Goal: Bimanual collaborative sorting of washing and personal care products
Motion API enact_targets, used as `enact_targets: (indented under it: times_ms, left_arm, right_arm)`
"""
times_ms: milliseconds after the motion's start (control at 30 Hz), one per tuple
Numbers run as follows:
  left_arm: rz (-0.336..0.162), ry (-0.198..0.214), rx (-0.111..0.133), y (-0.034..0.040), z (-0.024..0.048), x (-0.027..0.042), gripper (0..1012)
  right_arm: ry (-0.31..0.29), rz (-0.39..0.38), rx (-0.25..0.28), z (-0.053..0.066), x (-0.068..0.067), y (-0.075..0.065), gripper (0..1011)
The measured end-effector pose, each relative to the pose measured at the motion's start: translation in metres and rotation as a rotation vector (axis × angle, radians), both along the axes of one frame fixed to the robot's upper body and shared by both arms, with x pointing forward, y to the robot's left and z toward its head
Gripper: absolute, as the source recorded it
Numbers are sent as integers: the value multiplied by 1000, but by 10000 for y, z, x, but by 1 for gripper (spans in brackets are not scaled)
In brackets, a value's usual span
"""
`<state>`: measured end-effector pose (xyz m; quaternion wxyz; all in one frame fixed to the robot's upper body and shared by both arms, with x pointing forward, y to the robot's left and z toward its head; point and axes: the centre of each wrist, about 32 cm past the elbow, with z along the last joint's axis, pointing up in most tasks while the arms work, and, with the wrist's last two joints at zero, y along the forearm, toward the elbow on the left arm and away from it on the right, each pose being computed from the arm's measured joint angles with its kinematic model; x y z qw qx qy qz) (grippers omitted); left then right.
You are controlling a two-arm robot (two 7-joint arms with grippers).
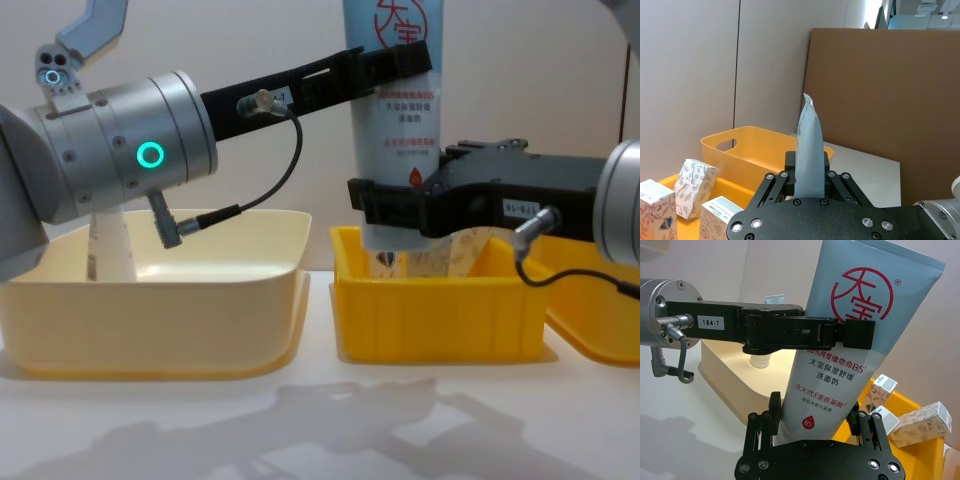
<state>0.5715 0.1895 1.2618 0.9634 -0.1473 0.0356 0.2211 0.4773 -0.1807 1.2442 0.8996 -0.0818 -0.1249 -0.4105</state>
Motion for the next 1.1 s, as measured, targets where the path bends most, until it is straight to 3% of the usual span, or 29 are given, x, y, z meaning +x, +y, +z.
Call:
enact_targets:
  times_ms: [400, 533, 1100]
  left_arm:
    - [0, 0, 0, 0, 0, 0, 257]
    - [-1, 0, 0, -2, 0, 0, 339]
    - [0, 0, 0, 0, 0, 0, 881]
  right_arm:
    - [-3, 1, -3, -2, 7, 20, 698]
    - [-4, 2, -4, -3, 7, 24, 675]
    - [-3, -5, -3, -11, 1, 9, 583]
